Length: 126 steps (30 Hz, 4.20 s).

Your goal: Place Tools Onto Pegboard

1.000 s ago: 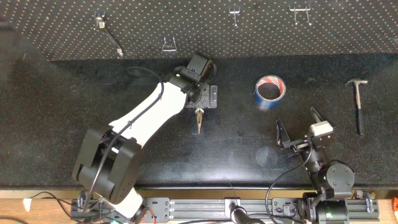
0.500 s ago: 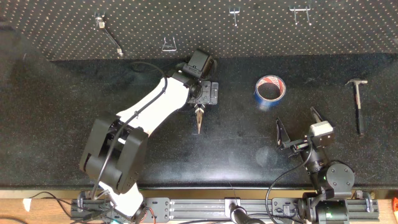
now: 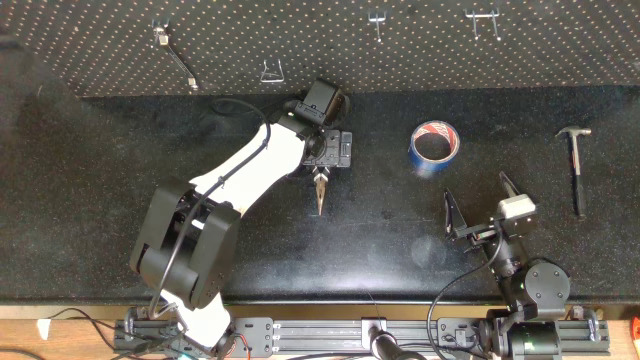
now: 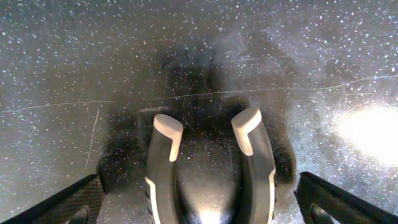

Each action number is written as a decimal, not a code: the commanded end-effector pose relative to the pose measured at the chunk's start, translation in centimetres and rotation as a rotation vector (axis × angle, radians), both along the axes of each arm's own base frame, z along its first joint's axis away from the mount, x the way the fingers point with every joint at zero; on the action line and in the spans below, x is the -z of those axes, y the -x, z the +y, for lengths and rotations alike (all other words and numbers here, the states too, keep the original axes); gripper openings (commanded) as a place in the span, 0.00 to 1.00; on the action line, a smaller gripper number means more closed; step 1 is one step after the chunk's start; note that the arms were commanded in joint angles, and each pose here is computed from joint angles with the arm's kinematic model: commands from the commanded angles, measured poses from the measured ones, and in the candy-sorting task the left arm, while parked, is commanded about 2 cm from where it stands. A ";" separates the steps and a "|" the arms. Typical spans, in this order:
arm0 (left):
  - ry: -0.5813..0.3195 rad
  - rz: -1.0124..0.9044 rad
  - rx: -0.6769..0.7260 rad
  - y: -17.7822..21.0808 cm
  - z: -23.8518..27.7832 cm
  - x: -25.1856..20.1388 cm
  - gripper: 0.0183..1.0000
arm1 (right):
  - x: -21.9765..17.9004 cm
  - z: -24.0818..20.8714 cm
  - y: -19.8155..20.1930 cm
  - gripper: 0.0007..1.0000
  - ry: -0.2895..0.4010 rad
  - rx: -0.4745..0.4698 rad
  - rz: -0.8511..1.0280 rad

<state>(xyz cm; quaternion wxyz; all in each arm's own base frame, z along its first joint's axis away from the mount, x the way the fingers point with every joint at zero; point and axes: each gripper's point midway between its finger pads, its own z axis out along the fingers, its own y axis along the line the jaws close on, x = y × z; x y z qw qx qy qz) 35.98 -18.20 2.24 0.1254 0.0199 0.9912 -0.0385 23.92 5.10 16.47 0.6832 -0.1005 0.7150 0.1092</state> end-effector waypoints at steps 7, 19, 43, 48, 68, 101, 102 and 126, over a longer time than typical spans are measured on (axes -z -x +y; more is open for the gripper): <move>-0.025 0.053 0.013 0.5 0.2 1.2 1.00 | 0.1 0.3 0.1 0.98 -0.015 -0.014 0.005; -0.035 0.059 0.011 0.7 0.4 1.4 1.00 | 0.1 0.3 0.1 0.98 -0.014 -0.014 0.005; -0.037 0.064 0.012 0.7 0.4 1.8 0.46 | 0.1 0.3 0.1 0.98 -0.014 -0.014 0.005; -0.037 0.063 0.012 0.7 0.4 1.8 0.46 | 0.1 0.3 0.1 0.98 -0.014 -0.014 0.005; -0.043 0.056 0.010 0.6 0.5 1.4 0.01 | 0.1 0.3 0.1 0.98 -0.014 -0.013 0.005; -0.026 -1.371 -0.265 -6.1 11.8 -26.4 0.01 | 0.1 0.3 0.1 0.97 -0.014 -0.014 0.005; -0.039 -1.377 -0.257 -6.6 11.6 -26.7 0.01 | 0.1 0.3 0.1 0.98 -0.014 -0.014 0.005; -0.107 -1.257 -0.175 -12.4 9.7 -20.8 0.61 | 0.1 0.3 0.1 0.98 -0.014 -0.014 0.005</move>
